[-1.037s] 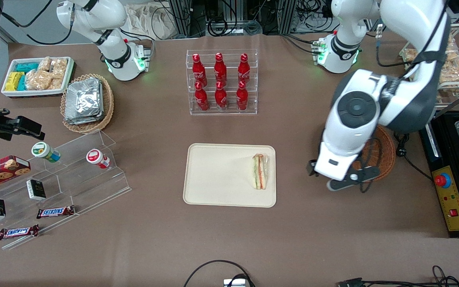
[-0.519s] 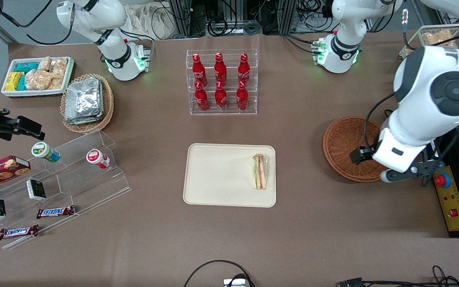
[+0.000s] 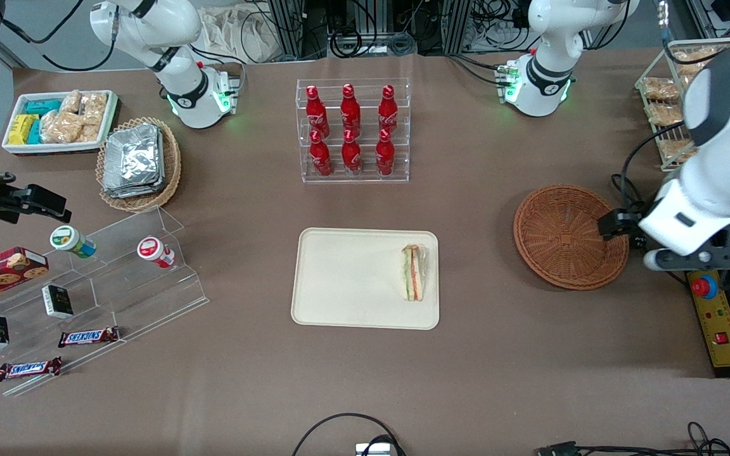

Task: Place sandwich from basket to tray

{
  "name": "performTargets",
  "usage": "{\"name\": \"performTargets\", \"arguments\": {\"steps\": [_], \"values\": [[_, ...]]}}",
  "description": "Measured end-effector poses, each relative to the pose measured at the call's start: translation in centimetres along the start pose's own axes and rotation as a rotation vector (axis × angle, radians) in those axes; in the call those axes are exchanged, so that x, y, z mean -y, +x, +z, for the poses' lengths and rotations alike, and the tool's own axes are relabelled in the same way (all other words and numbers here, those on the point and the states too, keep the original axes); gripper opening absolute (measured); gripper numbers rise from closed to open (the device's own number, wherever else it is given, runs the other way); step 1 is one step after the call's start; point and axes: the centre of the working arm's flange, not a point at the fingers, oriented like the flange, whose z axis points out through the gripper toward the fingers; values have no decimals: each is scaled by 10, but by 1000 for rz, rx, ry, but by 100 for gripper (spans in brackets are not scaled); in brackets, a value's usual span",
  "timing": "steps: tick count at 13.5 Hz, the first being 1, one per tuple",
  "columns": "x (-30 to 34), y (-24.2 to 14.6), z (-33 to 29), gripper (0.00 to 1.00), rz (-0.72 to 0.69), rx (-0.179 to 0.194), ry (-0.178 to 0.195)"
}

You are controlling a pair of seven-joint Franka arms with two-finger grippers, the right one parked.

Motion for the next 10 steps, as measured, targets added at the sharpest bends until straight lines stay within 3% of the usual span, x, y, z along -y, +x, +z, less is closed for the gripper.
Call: {"name": "performTargets", "arguments": {"steps": [3, 10], "values": [[34, -18, -24, 100, 30, -8, -21], [25, -70, -60, 100, 75, -42, -15]]}}
